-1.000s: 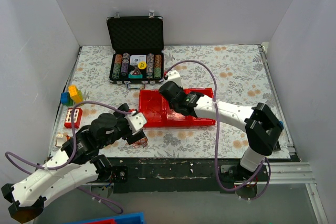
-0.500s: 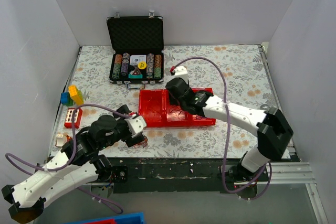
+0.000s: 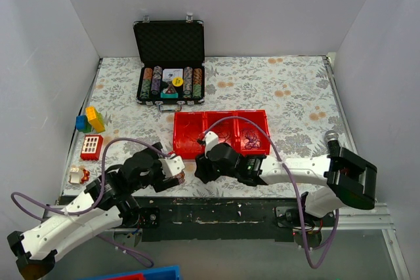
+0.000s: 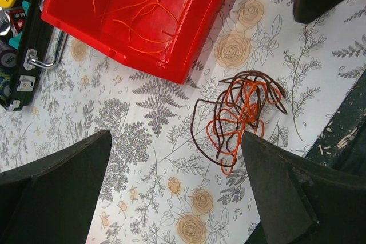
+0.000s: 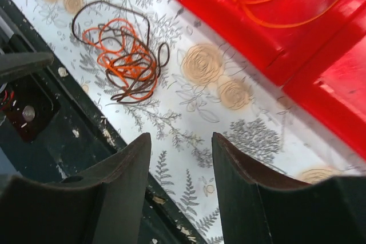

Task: Untangle the cables

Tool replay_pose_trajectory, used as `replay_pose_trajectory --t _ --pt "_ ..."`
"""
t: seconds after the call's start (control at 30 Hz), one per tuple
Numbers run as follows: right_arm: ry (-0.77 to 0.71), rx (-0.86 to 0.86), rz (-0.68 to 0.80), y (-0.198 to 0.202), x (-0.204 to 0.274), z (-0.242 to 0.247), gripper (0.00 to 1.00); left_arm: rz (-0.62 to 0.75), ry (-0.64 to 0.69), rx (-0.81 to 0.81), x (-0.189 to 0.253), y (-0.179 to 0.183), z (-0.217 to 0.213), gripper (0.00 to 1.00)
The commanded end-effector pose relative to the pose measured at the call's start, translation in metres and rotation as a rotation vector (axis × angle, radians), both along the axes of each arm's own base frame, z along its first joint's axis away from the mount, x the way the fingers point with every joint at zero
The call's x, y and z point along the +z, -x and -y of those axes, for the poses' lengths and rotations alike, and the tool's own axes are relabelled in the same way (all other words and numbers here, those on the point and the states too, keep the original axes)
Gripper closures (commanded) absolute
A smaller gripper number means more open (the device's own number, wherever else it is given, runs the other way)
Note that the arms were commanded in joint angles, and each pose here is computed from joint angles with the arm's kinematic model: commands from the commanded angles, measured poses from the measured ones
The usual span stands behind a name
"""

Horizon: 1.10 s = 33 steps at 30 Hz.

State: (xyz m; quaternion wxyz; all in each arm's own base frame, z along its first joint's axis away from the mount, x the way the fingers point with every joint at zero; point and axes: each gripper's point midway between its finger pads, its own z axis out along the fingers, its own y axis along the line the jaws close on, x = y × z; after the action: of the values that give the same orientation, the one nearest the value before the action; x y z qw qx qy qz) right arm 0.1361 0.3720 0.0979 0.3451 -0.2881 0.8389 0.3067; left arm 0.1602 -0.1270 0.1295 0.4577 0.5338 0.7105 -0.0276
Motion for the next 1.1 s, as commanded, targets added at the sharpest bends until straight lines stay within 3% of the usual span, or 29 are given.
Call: replay_pose_trajectory --t 0.0,0.43,0.67,0.9,1.07 --pt "-0.207 0.054 -0.046 0.013 0.026 -0.037 0.45 0.011 -0.044 0.031 -0.013 -0.001 -0.013 0.02" --pt "-0.214 0.036 -0.041 0.024 0.032 -0.027 0.51 -0.061 -0.101 -0.038 -0.033 0.000 -0.002 0.02" --pt "-0.233 0.026 -0.052 0.030 0.034 -0.016 0.54 -0.232 -0.157 -0.164 -0.035 0.001 -0.001 0.02" --pt "-0.240 0.027 -0.050 0.034 0.038 -0.009 0.56 -0.265 -0.110 -0.157 0.005 -0.028 0.014 0.02" --pt "-0.245 0.027 -0.049 0.035 0.040 -0.007 0.58 -0.447 -0.166 -0.229 -0.016 -0.007 0.004 0.02"
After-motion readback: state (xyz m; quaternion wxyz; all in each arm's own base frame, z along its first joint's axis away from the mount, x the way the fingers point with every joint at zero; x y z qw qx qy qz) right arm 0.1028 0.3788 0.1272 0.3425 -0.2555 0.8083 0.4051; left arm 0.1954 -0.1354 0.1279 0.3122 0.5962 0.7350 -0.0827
